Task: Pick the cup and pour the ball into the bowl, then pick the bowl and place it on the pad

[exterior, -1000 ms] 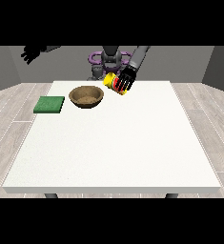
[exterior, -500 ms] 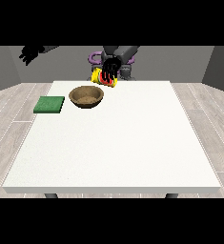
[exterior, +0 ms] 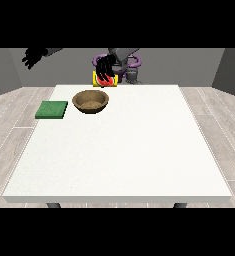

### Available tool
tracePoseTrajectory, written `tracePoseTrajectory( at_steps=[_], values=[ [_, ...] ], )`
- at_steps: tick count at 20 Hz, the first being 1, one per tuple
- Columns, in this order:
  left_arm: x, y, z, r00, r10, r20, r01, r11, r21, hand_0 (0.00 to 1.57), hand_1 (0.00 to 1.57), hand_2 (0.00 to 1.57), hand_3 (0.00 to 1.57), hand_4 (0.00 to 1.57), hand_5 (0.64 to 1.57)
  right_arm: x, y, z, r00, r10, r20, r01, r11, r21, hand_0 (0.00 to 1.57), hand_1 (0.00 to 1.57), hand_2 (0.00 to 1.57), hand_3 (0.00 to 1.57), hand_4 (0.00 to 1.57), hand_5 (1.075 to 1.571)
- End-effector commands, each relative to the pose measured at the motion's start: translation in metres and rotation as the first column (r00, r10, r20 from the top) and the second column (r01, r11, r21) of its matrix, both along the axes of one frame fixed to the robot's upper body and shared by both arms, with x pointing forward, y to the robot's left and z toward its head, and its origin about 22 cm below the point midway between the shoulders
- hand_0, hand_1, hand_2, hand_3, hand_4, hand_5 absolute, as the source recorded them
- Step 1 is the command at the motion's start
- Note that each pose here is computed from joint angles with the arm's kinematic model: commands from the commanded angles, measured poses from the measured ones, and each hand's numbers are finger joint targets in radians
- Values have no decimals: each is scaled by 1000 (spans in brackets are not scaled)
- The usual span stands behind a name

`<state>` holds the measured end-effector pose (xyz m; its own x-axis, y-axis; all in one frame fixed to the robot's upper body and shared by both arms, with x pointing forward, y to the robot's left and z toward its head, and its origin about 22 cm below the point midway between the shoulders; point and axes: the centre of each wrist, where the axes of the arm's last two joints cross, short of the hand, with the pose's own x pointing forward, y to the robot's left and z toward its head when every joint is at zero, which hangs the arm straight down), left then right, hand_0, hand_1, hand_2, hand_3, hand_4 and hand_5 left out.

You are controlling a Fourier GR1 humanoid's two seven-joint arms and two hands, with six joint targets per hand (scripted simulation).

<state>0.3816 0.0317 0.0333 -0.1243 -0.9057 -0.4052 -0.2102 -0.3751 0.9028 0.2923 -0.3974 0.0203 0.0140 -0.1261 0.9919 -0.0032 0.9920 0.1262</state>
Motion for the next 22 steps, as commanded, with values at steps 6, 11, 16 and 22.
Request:
tracePoseTrajectory(
  at_steps=[6,11,16,22],
  values=[
    [-17,-14,5,998,-43,-56,48,995,88,0,0,1056,1547,1106,1570,14,14,15,999,-15,-30,15,1000,-9,0,0,0,143,726,1546],
    [3,32,28,1000,-3,-23,-6,926,-378,805,805,1571,1563,1168,1561,-3,3,3,997,-65,-44,64,998,-22,0,0,0,107,740,1551],
    [22,91,70,999,53,-14,-42,594,-804,635,635,936,669,1285,1545,-21,-2,-16,988,-134,-76,134,991,-13,0,0,0,132,777,1559],
    [26,144,110,999,-38,-26,-24,51,-998,0,0,0,0,1092,1571,-25,1,-26,978,-177,-114,175,984,-31,0,0,0,0,783,1555]
  ],
)
